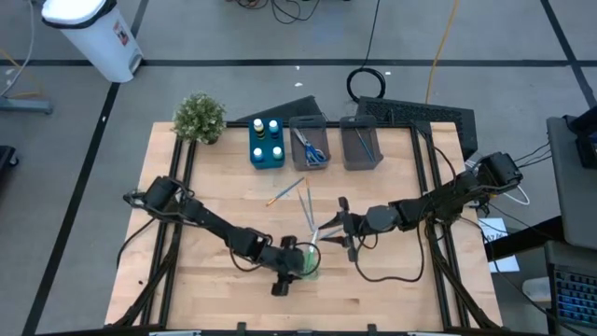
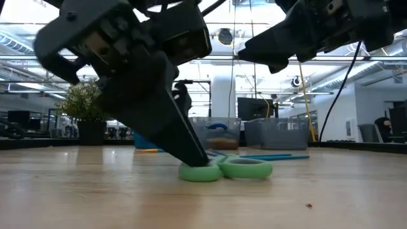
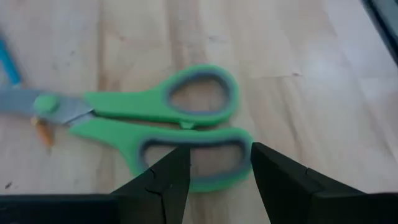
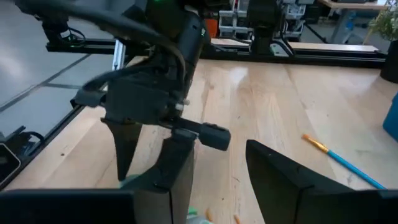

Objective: Pick & Place Paint Supplies
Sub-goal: Put the green scissors into the left black bin

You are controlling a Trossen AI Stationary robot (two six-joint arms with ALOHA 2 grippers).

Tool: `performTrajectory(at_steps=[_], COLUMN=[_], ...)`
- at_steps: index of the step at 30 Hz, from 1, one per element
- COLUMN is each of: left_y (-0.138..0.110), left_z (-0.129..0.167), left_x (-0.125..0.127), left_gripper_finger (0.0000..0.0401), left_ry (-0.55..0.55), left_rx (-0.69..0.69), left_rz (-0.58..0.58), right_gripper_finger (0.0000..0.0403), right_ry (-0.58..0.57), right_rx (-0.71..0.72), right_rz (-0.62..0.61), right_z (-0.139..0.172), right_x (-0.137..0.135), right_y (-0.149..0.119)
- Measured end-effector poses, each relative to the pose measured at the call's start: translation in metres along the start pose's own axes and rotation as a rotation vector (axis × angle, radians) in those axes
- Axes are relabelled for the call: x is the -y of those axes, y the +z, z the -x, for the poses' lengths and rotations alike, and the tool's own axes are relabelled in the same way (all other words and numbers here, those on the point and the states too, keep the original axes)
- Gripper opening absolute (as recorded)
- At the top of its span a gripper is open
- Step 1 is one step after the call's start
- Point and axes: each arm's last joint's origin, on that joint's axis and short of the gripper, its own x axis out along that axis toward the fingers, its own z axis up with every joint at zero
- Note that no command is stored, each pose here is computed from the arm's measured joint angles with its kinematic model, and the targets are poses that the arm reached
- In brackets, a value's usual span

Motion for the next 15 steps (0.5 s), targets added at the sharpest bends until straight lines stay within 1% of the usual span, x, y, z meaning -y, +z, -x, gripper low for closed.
performTrajectory(at_steps=[4,7,9,12,15], left_y=[-0.008,-0.014,-0.014,-0.015,-0.015], left_z=[0.002,0.008,0.014,0.025,0.038], left_x=[-0.003,-0.003,-0.001,0.004,0.007], left_gripper_finger=[0.0182,0.0182,0.0182,0.0182,0.0182], left_ry=[0.019,-0.027,-0.063,-0.075,-0.04], left_rx=[-0.111,-0.211,-0.244,-0.279,-0.285], left_rz=[0.094,0.154,0.181,0.202,0.192], right_gripper_finger=[0.0141,0.0141,0.0141,0.0141,0.0141], right_ry=[0.0,0.0,0.0,0.0,0.0], right_rx=[0.0,0.0,0.0,-0.005,-0.008], right_rz=[-0.01,-0.009,-0.01,-0.009,-0.009], right_z=[0.0,0.0,0.0,0.0,0.0], right_x=[0.0,0.0,0.0,0.0,0.0], right_y=[0.0,0.0,0.0,0.0,-0.001])
